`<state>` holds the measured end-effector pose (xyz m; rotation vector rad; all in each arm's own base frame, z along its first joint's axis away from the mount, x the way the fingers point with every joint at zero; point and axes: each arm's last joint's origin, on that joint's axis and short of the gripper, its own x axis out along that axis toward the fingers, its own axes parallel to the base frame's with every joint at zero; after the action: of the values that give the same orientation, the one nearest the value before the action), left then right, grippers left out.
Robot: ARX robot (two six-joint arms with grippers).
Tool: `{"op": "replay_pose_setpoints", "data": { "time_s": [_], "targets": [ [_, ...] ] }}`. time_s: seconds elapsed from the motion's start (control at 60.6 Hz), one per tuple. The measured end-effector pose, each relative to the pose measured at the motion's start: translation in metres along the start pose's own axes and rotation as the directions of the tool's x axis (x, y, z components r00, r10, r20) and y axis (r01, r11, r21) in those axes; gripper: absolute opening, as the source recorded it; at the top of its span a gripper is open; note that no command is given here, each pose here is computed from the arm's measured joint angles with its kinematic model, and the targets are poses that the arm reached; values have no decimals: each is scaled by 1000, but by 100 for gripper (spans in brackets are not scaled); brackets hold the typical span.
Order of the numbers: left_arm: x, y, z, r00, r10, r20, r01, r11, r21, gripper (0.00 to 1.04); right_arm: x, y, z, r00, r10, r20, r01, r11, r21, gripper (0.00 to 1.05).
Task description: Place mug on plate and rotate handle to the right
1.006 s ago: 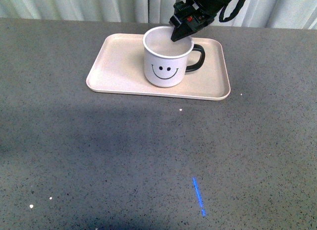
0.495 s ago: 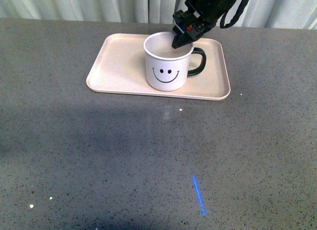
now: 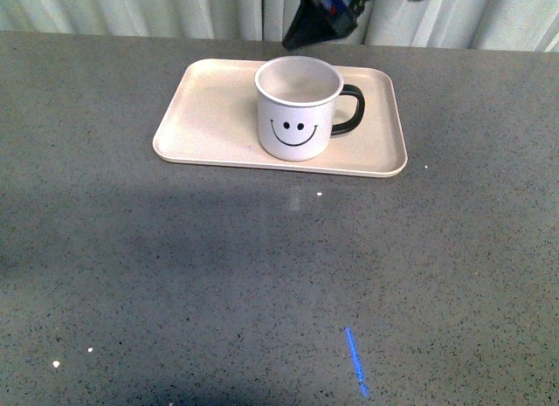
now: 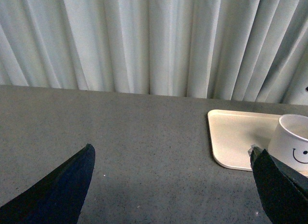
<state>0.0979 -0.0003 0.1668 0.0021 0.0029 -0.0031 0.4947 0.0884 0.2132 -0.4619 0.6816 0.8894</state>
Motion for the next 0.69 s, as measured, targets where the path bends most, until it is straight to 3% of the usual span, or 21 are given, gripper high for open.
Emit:
{"op": "replay_pose_setpoints", "data": {
  "time_s": [0.132,0.264,0.297,0.33,0.363,0.396,0.462,0.544,0.577,0.627,0.693],
  "targets": [
    [0,0,0,1000,0,0,0,1000,0,95,-27,4,16,998,-22,56,24,999,-28,95],
    [0,0,0,1000,0,0,0,1000,0,95,-26,4,14,999,-19,51,20,1000,-24,95],
    [0,0,0,1000,0,0,0,1000,0,95,-17,4,8,986,-161,37,161,987,2,91],
    [0,0,0,1000,-1,0,1,1000,0,95,-14,6,2,923,-384,33,380,921,81,84],
    [0,0,0,1000,0,0,0,1000,0,95,-17,14,-14,810,-583,67,560,802,208,75],
    [0,0,0,1000,0,0,0,1000,0,95,-26,25,-29,679,-722,132,643,672,367,67],
    [0,0,0,1000,0,0,0,1000,0,95,-53,45,-47,511,-808,294,622,584,522,53],
    [0,0,0,1000,0,0,0,1000,0,95,-80,67,-63,418,-831,368,588,556,587,39],
    [0,0,0,1000,0,0,0,1000,0,95,-87,75,-70,404,-833,378,578,553,600,33],
    [0,0,0,1000,0,0,0,1000,0,95,-94,87,-83,402,-834,378,570,551,609,24],
    [0,0,0,1000,0,0,0,1000,0,95,-98,111,-110,437,-827,353,560,557,613,7]
  ]
}}
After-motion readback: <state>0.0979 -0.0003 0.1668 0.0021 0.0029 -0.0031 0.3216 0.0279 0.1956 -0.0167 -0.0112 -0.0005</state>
